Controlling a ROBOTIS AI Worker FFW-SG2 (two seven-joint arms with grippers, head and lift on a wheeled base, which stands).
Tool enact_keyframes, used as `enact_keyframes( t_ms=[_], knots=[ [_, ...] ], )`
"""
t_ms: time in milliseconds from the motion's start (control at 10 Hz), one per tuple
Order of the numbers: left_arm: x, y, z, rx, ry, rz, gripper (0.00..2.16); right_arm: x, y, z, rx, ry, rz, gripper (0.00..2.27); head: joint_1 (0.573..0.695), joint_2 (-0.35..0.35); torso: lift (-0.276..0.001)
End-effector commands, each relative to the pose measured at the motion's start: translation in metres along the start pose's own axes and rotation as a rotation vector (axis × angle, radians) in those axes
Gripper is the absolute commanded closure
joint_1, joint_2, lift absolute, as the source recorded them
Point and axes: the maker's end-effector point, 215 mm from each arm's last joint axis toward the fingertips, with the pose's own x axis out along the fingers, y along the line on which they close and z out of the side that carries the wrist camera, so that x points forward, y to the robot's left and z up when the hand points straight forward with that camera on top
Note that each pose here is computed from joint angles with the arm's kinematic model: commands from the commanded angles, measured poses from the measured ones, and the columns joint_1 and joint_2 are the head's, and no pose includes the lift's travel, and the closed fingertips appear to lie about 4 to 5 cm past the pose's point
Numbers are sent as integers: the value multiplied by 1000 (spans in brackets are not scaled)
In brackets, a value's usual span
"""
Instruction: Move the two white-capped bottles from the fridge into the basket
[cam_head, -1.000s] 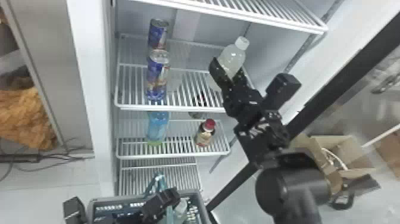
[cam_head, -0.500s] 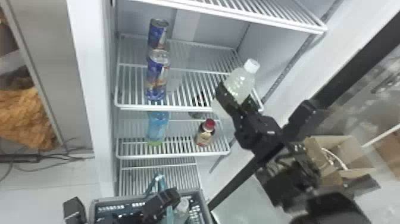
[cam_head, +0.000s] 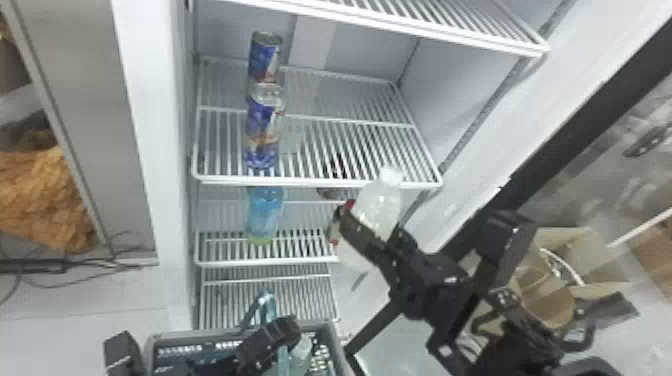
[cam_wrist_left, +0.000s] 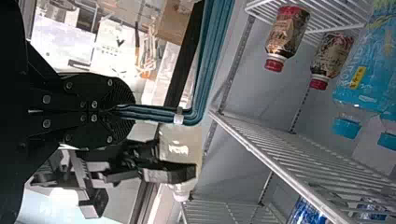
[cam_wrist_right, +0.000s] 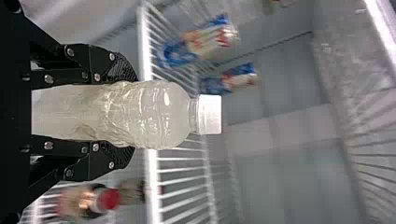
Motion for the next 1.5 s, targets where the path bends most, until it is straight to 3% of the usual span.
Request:
enact_keyframes(
  t_ms=[0, 600, 1100, 1400],
  knots=[
    [-1, 0, 1, 1, -3, 1, 1159, -9, 1, -26, 17, 88, 2, 911, 695, -350, 0],
    [-3, 1, 2, 2, -6, 5, 1159, -67, 3, -120, 59, 525, 10, 911, 695, -350, 0],
    [-3, 1, 4, 5, -9, 5, 1161, -64, 56, -162, 181, 648, 198, 911, 695, -350, 0],
    [-3, 0, 4, 6, -11, 3, 1159, -61, 60, -178, 194, 693, 215, 909, 695, -350, 0]
  ],
)
